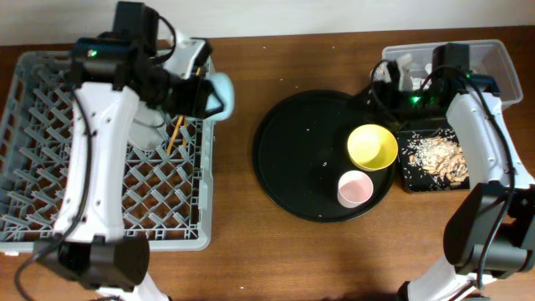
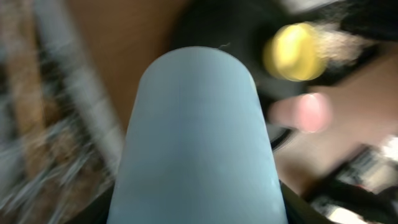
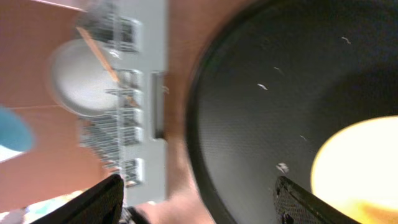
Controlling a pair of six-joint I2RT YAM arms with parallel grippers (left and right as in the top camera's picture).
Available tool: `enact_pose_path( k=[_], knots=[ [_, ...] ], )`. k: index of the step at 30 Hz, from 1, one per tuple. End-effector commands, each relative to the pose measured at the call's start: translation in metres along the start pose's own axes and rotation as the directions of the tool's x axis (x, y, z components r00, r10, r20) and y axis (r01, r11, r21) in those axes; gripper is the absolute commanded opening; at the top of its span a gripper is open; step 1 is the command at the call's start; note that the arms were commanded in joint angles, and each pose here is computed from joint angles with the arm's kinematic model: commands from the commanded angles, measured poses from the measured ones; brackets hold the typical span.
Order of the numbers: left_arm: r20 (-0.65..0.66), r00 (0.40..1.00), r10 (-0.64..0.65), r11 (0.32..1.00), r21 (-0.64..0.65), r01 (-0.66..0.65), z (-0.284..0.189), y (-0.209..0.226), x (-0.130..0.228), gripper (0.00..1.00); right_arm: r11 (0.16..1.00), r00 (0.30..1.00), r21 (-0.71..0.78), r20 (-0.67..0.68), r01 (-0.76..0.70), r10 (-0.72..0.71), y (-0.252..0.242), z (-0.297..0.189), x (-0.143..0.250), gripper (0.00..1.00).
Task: Sort waste into correct bins and load items into the dishwasher rack
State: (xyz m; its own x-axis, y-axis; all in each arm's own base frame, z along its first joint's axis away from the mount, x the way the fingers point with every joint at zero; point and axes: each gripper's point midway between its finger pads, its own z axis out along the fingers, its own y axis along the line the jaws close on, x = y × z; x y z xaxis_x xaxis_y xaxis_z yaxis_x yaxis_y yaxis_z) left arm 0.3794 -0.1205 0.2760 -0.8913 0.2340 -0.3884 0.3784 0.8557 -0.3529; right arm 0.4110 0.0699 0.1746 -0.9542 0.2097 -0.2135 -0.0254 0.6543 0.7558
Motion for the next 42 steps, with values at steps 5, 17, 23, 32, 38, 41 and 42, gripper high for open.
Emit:
enact_pose_path(
  k=[5,17,23,32,38,41,42],
  knots=[
    [-0.2,0.931,-0.305,0.884,-0.422,0.199,0.002,0.069,0.072,0.31,0.973,0.999,0.23,-0.035,0.022,-0.014,-0.035,0.0,0.01,0.78],
    [-0.298,0.855,-0.425,0.817,-0.532,0.221,0.095,0.122,0.142,0.3,0.96,0.999,0.279,-0.051,0.008,0.006,-0.043,-0.002,0.016,0.78],
    [-0.291,0.859,-0.421,0.818,-0.532,0.221,0.099,0.124,0.143,0.79,0.96,0.999,0.279,-0.054,0.009,0.007,-0.043,-0.002,0.016,0.78],
    [-0.181,0.91,-0.372,0.823,-0.517,0.234,0.048,0.107,0.087,0.87,0.962,0.999,0.275,-0.054,0.008,0.007,-0.042,-0.002,0.017,0.78],
    [-0.099,0.968,-0.23,0.897,-0.407,0.171,0.029,0.057,0.043,0.85,0.939,0.996,0.338,0.042,0.063,-0.082,0.001,-0.054,0.027,0.71],
    [-0.122,0.984,-0.132,0.941,-0.328,0.085,0.05,0.014,0.037,0.85,0.835,0.999,0.55,0.048,-0.024,-0.003,-0.008,-0.093,0.065,0.67],
    [-0.125,0.987,-0.099,0.947,-0.316,0.055,0.055,0.003,0.035,0.85,0.801,0.999,0.597,0.032,-0.048,0.036,-0.013,-0.098,0.077,0.67]
  ],
)
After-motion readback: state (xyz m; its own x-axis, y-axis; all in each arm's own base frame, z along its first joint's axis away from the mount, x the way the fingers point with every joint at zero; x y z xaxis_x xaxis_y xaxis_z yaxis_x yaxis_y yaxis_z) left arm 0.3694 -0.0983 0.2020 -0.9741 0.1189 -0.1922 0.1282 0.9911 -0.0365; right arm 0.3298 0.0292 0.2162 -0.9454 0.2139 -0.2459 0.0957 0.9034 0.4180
